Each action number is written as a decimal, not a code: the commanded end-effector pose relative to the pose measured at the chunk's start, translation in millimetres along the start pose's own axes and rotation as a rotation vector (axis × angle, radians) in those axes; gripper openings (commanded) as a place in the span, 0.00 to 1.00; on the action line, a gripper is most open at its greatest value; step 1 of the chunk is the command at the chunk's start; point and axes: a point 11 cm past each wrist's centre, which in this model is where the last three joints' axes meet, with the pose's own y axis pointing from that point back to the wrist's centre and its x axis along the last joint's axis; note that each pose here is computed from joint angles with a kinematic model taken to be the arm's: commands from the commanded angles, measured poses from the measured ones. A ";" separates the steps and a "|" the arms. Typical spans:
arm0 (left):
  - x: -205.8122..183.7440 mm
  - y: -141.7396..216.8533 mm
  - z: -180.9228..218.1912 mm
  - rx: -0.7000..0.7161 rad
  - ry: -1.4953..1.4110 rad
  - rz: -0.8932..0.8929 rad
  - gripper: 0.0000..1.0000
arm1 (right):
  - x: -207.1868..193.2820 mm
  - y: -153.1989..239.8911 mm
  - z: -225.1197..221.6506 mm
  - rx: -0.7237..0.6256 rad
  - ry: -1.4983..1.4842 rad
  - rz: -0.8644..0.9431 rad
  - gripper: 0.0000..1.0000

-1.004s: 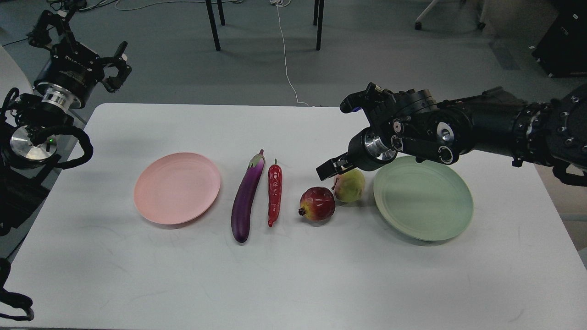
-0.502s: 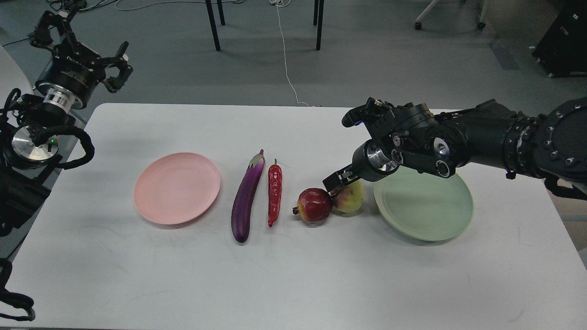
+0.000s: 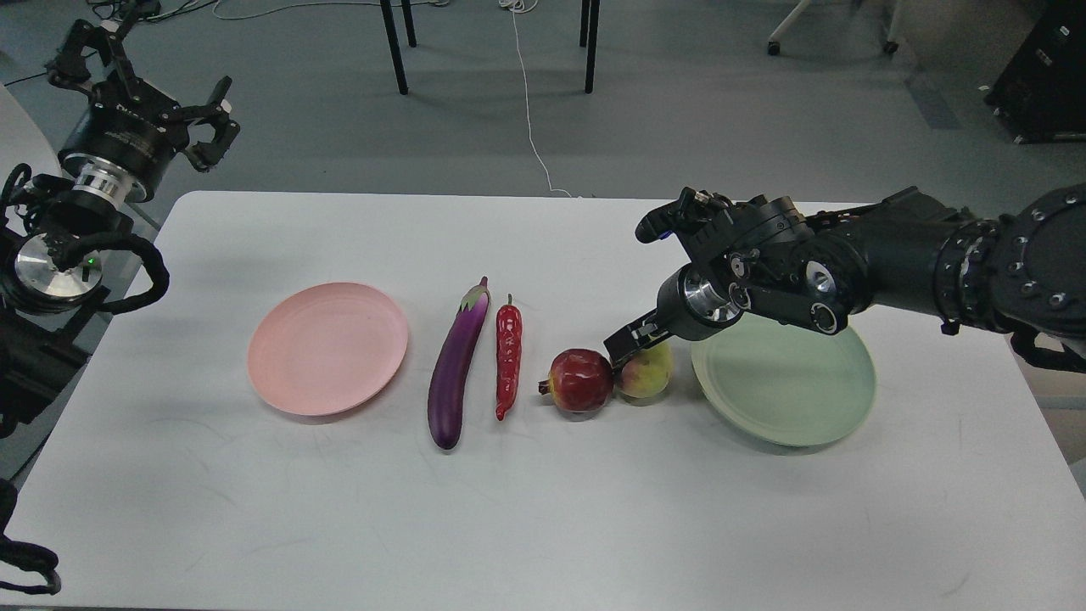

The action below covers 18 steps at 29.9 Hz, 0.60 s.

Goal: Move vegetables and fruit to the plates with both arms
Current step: 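Lower the right gripper onto the yellow-green peach and grasp it, then carry the peach onto the green plate and release it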

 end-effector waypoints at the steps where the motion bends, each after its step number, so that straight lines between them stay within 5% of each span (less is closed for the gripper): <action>1: 0.6 0.5 -0.1 0.000 0.000 0.001 0.98 | -3.8 -0.6 3.8 -0.013 0.006 -0.014 0.68; 5: 0.7 0.6 -0.4 0.002 -0.001 0.002 0.98 | -4.0 0.4 4.5 -0.015 0.005 -0.014 0.43; 11: 0.6 0.7 -2.7 0.009 -0.002 0.001 0.98 | 4.6 14.5 12.5 -0.010 -0.027 0.018 0.40; 18: -0.4 -0.1 -3.0 0.014 -0.005 -0.002 0.98 | 18.4 81.3 52.9 -0.004 -0.128 0.124 0.40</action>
